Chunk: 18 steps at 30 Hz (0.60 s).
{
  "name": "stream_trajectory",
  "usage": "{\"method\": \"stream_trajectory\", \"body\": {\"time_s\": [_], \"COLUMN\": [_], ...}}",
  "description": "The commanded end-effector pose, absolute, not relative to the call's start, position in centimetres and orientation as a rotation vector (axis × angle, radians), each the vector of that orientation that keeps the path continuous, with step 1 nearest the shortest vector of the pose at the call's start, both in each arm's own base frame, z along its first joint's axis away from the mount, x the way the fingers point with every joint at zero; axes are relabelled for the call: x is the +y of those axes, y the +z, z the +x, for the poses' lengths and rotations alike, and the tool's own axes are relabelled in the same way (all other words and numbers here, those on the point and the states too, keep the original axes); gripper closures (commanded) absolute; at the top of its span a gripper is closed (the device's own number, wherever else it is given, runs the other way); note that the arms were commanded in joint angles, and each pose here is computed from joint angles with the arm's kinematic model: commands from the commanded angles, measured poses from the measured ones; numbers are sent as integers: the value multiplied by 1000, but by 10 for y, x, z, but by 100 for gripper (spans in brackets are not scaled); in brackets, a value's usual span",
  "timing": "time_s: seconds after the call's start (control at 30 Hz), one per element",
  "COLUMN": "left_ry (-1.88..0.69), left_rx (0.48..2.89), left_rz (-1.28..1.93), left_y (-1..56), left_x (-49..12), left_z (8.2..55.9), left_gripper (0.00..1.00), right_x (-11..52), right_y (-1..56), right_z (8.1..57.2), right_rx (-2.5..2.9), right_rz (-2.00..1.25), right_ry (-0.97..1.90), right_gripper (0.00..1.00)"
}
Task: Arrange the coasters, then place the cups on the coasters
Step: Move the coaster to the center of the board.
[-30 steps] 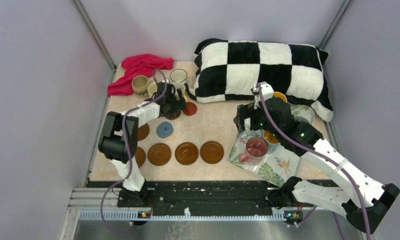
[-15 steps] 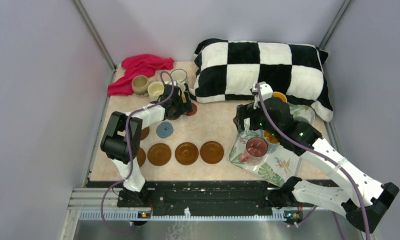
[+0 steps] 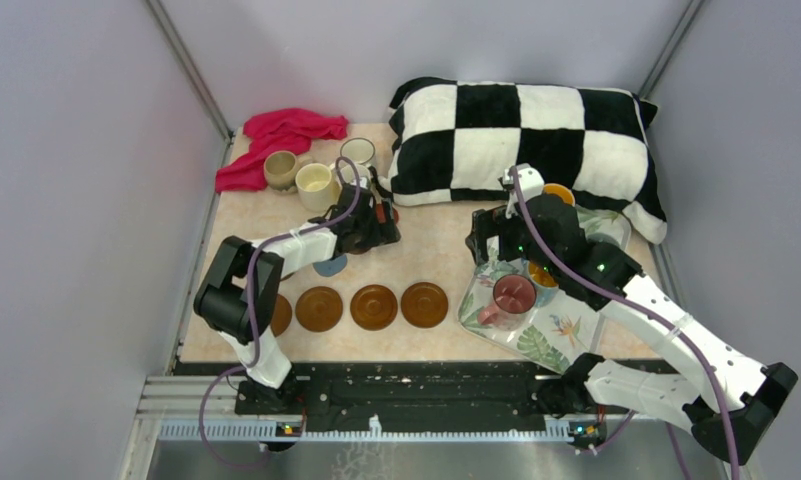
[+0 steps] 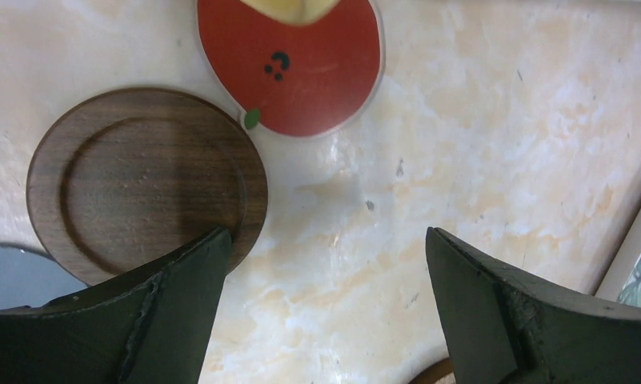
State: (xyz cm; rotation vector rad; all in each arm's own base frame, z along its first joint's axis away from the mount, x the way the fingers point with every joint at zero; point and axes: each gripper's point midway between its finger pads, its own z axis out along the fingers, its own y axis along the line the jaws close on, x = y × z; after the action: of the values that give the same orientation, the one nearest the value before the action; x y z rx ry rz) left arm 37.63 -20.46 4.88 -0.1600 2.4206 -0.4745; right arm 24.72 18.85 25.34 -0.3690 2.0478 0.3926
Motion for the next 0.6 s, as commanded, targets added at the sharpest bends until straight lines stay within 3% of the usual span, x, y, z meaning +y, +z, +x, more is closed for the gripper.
{"method": "stream_trajectory", "body": {"time_s": [0.0, 0.57], "left_ry": [-497, -551], "left_rx": [2457, 2493], "left_rz": [-128, 4], "left_y": [48, 44], "left_x": [-209, -247], "left_z": [353, 312], "left_gripper": [2, 2], "right_x": [196, 195], "right_y": [276, 275], "right_z": [252, 252], "right_rx": [1983, 1984], "right_rz": [-352, -349], "right_ry": [440, 434], "right_gripper": [1, 1]}}
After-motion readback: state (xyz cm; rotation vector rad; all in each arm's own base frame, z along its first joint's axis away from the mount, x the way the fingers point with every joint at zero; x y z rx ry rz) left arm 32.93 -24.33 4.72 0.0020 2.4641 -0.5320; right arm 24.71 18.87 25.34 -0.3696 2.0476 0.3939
